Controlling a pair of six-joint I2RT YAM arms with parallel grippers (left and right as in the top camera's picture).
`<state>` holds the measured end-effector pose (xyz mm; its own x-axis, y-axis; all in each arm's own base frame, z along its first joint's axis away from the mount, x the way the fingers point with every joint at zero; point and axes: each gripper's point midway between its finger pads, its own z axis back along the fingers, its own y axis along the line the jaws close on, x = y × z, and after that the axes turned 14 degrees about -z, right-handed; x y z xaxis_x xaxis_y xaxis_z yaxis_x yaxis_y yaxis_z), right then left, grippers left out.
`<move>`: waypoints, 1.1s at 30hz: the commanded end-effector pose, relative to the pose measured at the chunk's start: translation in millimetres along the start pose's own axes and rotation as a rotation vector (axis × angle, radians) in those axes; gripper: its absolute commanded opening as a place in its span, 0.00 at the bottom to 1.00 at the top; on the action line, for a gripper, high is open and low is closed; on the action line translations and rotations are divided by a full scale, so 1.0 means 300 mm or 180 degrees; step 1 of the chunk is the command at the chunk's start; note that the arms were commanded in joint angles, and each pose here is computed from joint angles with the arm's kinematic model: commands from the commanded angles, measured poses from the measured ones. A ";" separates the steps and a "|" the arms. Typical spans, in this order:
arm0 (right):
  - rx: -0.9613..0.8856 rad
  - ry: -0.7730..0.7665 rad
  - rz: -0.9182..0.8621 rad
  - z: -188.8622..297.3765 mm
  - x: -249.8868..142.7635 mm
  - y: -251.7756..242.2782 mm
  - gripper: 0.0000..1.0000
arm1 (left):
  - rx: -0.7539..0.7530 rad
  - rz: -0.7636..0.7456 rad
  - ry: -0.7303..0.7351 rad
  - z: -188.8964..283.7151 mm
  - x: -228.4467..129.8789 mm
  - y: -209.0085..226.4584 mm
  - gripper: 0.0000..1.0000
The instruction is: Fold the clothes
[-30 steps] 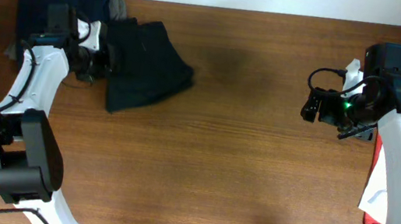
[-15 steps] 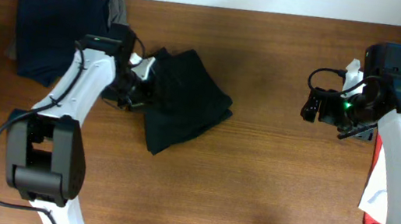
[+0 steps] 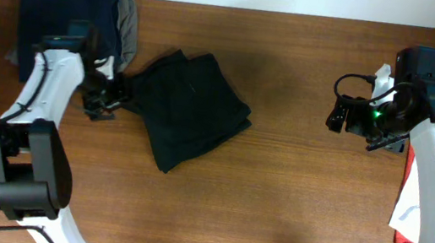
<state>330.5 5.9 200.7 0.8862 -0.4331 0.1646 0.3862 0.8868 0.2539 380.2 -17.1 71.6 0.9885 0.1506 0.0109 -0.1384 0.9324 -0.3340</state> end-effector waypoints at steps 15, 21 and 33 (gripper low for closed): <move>-0.0019 -0.0038 -0.0034 0.009 0.009 -0.005 0.98 | 0.0120 0.0110 -0.0085 -0.183 -0.003 0.072 0.72; -0.0019 -0.0038 -0.0034 0.009 0.009 -0.005 0.98 | -0.0311 -0.0056 -0.0446 -0.175 0.096 -0.009 0.65; -0.0019 -0.0038 -0.0034 0.009 0.009 -0.005 0.98 | 0.0244 -0.0588 -0.0676 -0.130 0.173 0.033 0.02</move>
<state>330.5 5.9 200.7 0.8860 -0.4334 0.1645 0.3865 0.8866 0.2539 418.2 -17.8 23.3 0.9674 0.1634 0.1936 -0.0949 0.9423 -0.3210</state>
